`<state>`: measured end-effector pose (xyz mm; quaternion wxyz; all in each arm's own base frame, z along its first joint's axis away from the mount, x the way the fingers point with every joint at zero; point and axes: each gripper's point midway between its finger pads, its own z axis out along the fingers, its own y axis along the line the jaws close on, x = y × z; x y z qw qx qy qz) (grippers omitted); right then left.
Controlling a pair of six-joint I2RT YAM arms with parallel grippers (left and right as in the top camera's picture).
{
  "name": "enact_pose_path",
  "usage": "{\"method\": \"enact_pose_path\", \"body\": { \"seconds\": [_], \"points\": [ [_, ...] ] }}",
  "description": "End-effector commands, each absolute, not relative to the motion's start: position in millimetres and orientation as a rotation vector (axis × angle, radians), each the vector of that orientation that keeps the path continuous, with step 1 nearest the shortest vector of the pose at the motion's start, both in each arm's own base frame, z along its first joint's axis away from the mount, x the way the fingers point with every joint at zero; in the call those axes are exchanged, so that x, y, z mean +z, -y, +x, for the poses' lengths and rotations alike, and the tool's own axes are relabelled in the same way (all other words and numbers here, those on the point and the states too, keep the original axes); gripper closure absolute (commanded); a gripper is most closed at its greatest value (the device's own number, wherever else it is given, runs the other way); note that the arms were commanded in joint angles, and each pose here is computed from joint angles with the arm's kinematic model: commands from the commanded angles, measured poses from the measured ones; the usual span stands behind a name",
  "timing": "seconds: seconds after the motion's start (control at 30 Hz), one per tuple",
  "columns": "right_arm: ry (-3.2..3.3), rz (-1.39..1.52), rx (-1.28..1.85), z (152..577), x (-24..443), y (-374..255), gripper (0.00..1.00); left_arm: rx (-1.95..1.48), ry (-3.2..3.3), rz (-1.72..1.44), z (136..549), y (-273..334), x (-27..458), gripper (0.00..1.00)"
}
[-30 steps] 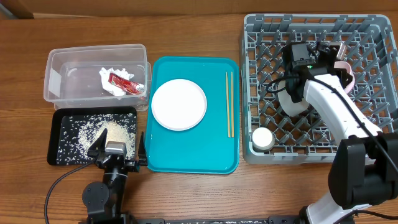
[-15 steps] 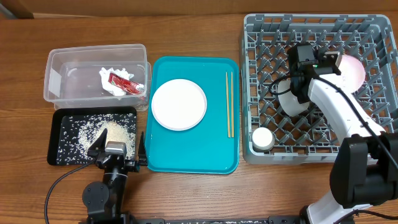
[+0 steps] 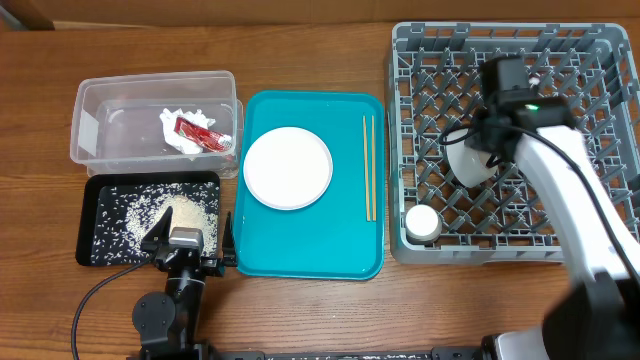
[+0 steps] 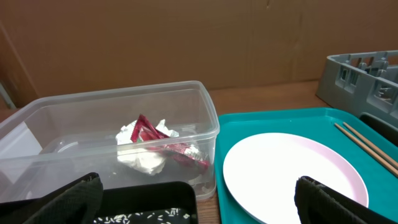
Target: Sort waste into correct bins and load items into the dishwasher
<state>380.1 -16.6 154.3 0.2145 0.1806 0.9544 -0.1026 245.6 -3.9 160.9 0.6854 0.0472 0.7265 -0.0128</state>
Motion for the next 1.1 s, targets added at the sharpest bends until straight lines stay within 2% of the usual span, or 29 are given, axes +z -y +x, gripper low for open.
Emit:
{"method": "enact_pose_path", "body": {
  "seconds": [0.0, 0.03, 0.07, 0.17, 0.3, 0.4, 0.53, 0.6, 0.67, 0.7, 0.77, 0.8, 0.93, 1.07],
  "points": [
    [-2.468, 0.542, -0.018, 383, 228, 13, 0.36, -0.024, -1.621, 0.114, 245, 4, 161, 0.0],
    [-2.46, 0.57, -0.025, 382, 229, 21, 0.26, -0.024, -1.621, 0.114, 245, 4, 161, 0.0],
    [-2.458, 0.594, -0.028, 381, 229, 28, 0.24, -0.024, -1.621, 0.114, 245, 4, 161, 0.0],
    [-2.46, 0.715, 0.015, 378, 220, 61, 0.25, -0.024, -1.621, 0.114, 245, 4, 161, 0.0],
    [-2.454, 0.889, 0.18, 379, 203, 98, 0.32, -0.024, -1.621, 0.113, 245, 4, 161, 0.0],
    [-2.473, 1.078, 0.214, 368, 174, 134, 0.33, -0.024, -1.621, 0.113, 245, 4, 161, 0.0],
    [-2.535, 1.188, 0.211, 359, 143, 149, 0.36, -0.024, -1.621, 0.113, 245, 4, 161, 0.0],
    [-2.566, 1.205, 0.219, 359, 131, 148, 0.41, -0.024, -1.621, 0.114, 245, 4, 161, 0.0],
    [-2.61, 1.228, 0.223, 357, 116, 146, 0.62, -0.024, -1.621, 0.114, 245, 4, 161, 0.0],
    [-2.62, 1.235, 0.225, 357, 113, 146, 0.67, -0.024, -1.621, 0.113, 245, 4, 161, 0.0],
    [-2.636, 1.246, 0.225, 355, 108, 145, 0.92, -0.024, -1.62, 0.114, 245, 4, 162, 0.0],
    [-2.635, 1.247, 0.224, 355, 109, 146, 0.96, -0.024, -1.621, 0.114, 245, 4, 161, 0.0],
    [-2.581, 1.259, 0.178, 352, 124, 160, 0.96, -0.024, -1.621, 0.114, 245, 4, 161, 0.0],
    [-2.481, 1.226, 0.007, 346, 164, 178, 0.96, -0.024, -1.621, 0.114, 245, 4, 161, 0.0]
  ]
}}
